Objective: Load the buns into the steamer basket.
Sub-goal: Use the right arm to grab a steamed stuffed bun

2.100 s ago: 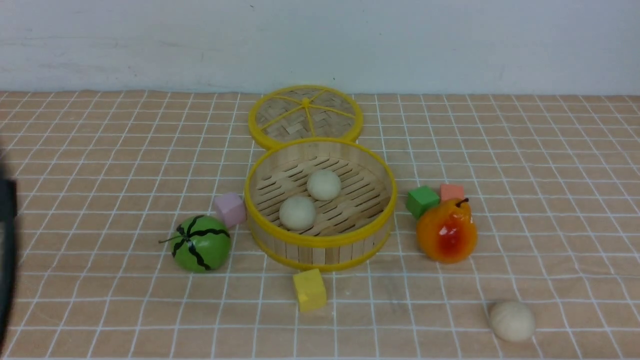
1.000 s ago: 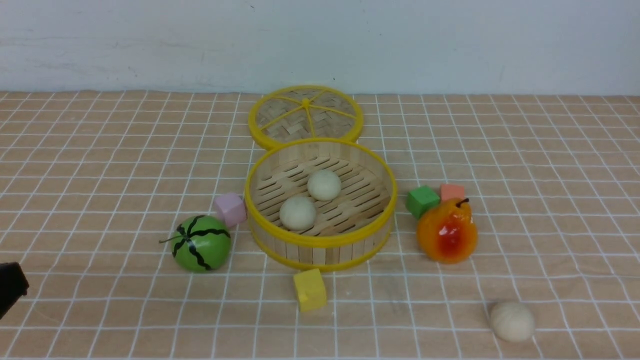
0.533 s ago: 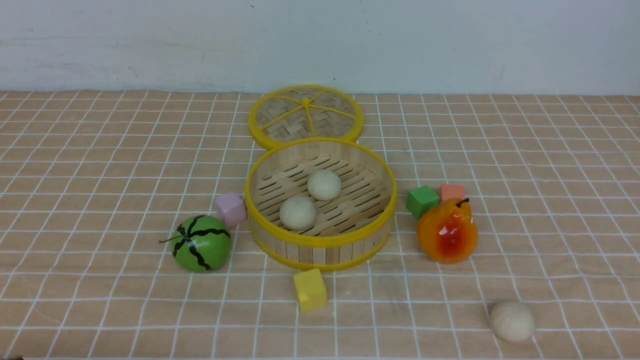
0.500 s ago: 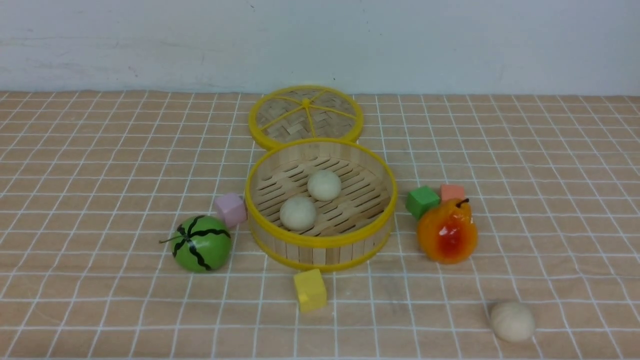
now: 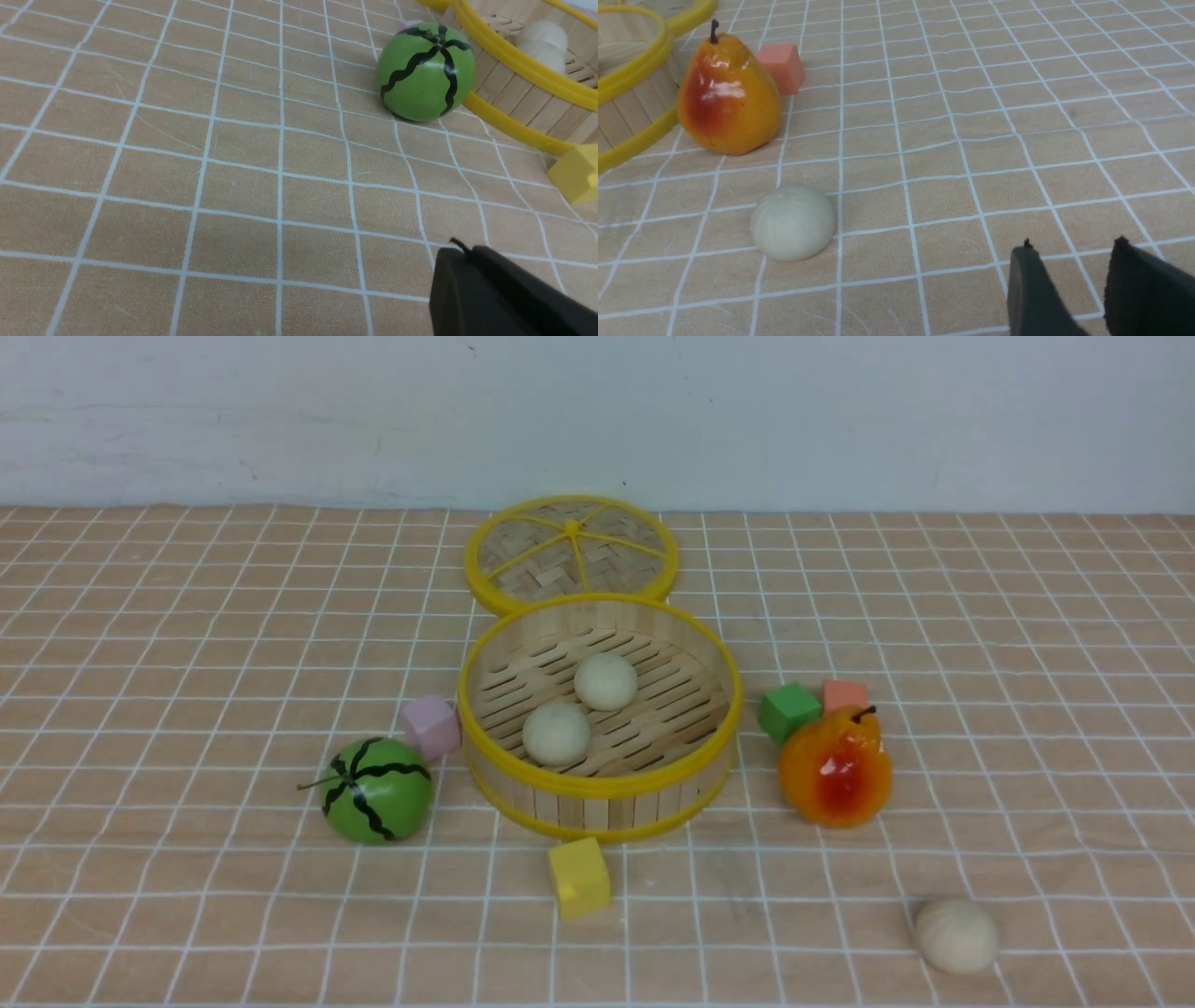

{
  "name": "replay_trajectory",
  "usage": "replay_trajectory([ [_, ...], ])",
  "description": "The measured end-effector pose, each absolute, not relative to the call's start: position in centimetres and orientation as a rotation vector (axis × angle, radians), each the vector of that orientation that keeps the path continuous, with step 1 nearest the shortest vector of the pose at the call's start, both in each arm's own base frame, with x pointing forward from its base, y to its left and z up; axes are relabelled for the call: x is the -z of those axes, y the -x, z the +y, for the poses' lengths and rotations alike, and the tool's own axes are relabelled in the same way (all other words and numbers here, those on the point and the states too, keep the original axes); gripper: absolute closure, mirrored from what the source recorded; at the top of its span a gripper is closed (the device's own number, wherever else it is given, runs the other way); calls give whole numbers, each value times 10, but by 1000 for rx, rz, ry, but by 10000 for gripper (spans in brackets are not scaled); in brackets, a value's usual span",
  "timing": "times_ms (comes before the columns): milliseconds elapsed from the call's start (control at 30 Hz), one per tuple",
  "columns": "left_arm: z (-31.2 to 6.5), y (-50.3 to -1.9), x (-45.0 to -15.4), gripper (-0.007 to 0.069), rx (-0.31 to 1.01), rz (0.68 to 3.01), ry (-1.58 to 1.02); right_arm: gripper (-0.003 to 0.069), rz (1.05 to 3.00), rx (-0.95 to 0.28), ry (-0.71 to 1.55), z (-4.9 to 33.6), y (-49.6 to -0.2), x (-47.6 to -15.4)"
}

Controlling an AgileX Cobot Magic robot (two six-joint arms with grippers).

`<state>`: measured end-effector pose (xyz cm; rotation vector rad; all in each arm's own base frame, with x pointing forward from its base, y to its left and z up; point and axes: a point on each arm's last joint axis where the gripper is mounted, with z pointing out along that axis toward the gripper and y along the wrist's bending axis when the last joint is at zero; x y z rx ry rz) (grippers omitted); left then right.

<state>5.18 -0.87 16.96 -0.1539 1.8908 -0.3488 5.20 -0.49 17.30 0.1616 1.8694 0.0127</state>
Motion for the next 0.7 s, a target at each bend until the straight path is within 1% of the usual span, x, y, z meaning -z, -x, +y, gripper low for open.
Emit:
replay_trajectory([
  [367,-10,-52,-170,615,383,1892,176,418,1869,-13,-162,-5,-52,-173],
  [500,-6,-52,-170,615,338,1880,240,418,1858,-14,-160,-5,-52,-174],
  [567,-4,-52,-170,613,308,1872,281,418,1821,-20,-157,-5,-54,-176],
  [667,-3,-52,-170,608,298,1869,294,418,1754,-24,-148,-4,-55,-181],
  [700,-4,-52,-170,607,307,1871,283,418,1690,-29,-139,-4,-56,-187],
])
